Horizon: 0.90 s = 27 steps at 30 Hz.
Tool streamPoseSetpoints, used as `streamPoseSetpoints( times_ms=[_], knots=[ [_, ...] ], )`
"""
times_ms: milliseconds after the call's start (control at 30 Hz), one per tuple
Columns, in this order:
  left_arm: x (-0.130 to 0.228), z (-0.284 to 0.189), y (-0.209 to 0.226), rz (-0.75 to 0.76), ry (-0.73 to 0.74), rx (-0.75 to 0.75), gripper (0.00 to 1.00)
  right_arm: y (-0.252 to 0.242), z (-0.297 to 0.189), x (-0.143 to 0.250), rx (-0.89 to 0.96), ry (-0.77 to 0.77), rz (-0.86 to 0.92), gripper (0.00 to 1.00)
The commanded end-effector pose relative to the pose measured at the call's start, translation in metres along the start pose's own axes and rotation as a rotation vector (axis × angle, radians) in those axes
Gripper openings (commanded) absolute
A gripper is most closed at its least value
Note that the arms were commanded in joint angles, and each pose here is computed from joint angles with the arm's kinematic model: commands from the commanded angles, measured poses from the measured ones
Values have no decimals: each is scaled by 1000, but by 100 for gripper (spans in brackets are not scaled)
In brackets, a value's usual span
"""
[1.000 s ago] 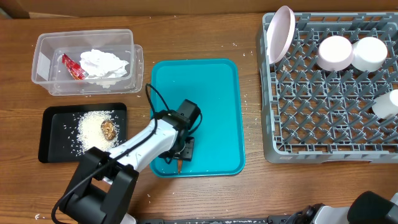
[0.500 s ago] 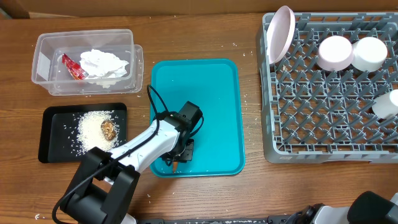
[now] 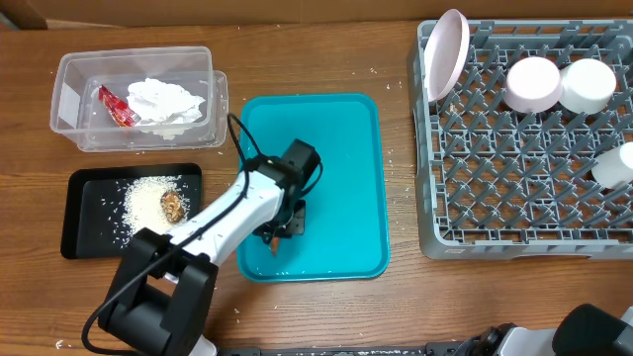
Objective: Sort waste into correct bins and load items into the dishwasher
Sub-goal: 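Carry the carrot left and release it onto the black tray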
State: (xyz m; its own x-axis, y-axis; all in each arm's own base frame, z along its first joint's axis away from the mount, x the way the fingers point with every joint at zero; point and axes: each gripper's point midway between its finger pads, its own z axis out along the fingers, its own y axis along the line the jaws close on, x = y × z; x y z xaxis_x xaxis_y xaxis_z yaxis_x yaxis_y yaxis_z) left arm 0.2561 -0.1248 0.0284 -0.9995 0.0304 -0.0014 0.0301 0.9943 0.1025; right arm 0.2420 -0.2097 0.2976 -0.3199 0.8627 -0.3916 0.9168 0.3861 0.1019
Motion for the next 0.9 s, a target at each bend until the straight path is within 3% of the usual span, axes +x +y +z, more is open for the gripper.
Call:
streamPoseSetpoints(
  times_ms=[0, 367, 600, 867],
  knots=[
    [-19, -12, 19, -69, -29, -40, 16, 0, -2, 0, -1, -8, -2, 100],
    [-65, -52, 124, -384, -76, -105, 18, 0, -2, 0, -1, -8, -2, 100],
    [-60, -44, 204, -644, -56, -96, 18, 0, -2, 0, -1, -8, -2, 100],
    [-58, -37, 259, -858, -90, -7, 19, 0, -2, 0, -1, -8, -2, 100]
  ],
)
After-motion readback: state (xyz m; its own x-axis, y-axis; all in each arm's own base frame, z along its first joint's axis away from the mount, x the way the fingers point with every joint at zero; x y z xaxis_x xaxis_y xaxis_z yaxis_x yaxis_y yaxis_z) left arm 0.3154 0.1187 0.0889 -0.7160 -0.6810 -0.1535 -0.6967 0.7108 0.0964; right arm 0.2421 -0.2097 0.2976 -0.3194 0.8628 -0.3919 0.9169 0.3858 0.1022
